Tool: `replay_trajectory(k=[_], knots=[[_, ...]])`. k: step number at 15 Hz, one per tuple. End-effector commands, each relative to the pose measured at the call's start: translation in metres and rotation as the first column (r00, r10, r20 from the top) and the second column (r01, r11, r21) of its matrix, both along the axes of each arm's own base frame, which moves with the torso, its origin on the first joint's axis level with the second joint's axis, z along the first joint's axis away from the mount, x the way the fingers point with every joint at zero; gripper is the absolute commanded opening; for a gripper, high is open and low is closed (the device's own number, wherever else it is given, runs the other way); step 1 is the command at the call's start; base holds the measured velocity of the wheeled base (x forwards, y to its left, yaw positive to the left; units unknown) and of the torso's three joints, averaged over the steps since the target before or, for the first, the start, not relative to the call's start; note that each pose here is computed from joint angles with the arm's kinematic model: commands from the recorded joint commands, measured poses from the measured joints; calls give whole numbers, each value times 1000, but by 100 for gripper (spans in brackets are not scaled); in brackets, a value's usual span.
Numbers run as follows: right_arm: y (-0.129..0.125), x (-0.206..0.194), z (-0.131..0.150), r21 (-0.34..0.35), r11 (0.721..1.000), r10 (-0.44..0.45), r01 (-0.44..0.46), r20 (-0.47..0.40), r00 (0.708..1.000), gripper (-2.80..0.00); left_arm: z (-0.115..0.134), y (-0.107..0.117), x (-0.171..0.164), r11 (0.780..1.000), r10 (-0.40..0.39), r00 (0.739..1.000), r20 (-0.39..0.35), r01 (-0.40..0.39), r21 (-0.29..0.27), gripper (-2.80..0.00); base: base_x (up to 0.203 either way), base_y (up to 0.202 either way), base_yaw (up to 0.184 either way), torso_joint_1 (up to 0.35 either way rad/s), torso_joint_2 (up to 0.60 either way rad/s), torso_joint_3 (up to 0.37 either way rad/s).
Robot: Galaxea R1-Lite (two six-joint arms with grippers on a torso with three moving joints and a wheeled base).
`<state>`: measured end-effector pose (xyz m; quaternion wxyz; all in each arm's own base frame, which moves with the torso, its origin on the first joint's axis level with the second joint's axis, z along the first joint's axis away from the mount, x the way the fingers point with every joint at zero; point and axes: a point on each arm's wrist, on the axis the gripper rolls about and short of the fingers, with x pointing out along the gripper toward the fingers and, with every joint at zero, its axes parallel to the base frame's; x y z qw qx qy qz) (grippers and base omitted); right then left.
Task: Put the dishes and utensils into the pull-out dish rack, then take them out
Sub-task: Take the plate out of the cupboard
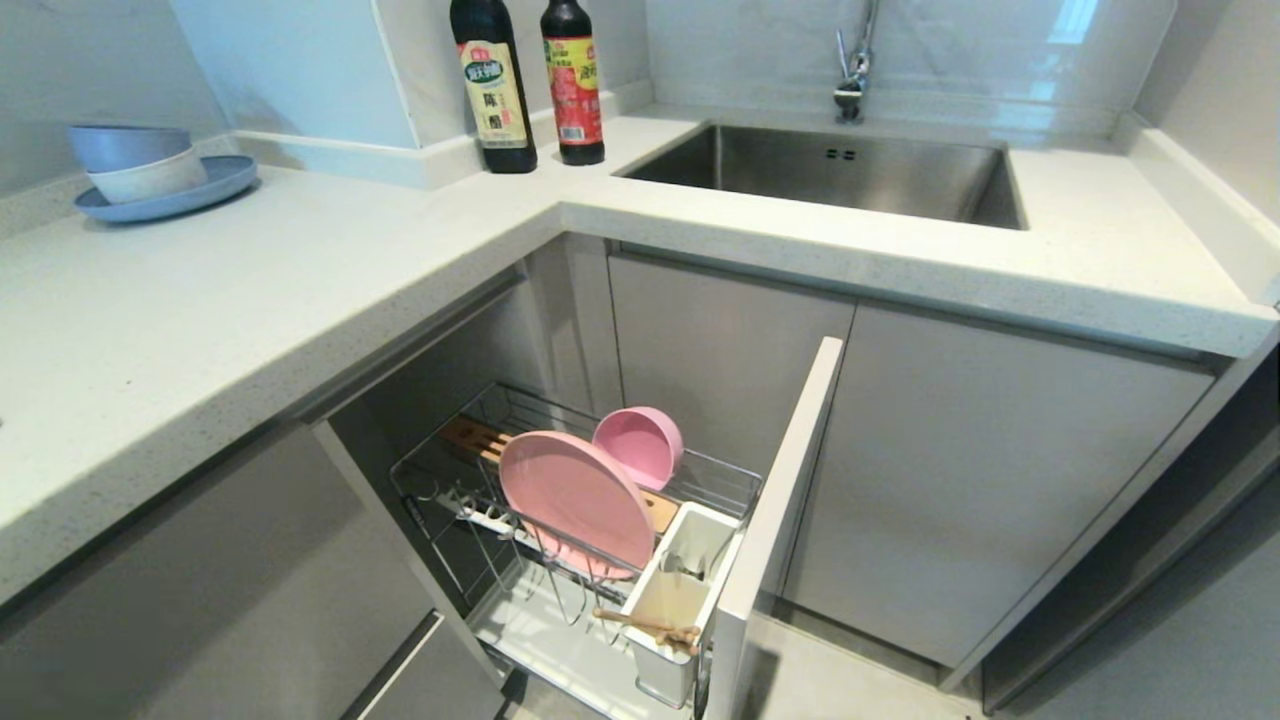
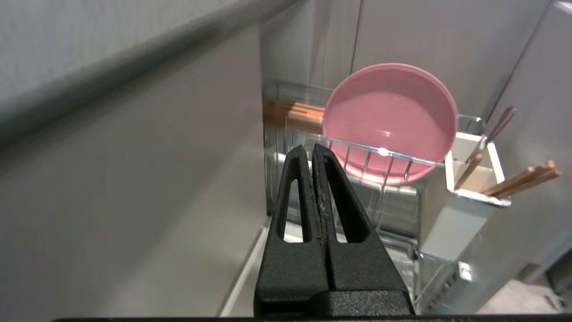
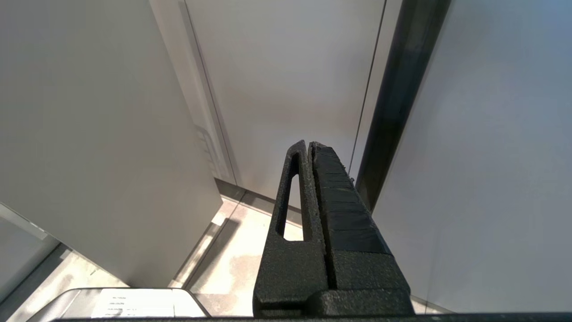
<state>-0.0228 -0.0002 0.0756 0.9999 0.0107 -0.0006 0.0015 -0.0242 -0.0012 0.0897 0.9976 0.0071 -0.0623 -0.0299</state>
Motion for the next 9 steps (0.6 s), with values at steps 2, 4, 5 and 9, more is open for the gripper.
replay_trajectory(k=[2,4,5,9], knots=[[0,0,0,0,1000,0,0,-1,1000,-280,-8,0,3,1000,12,1000,-20,-13,-21,-280,0,0,0,0,0,0],[0,0,0,0,1000,0,0,-1,1000,-280,-16,1,3,999,36,993,-110,-36,-1,-280,0,0,0,0,0,0],[0,0,0,0,1000,0,0,-1,1000,-280,-16,1,3,999,44,992,-116,-43,7,-280,0,0,0,0,0,0],[0,0,0,0,1000,0,0,-1,1000,-280,-15,1,3,999,44,994,-102,-43,7,-280,0,0,0,0,0,0]])
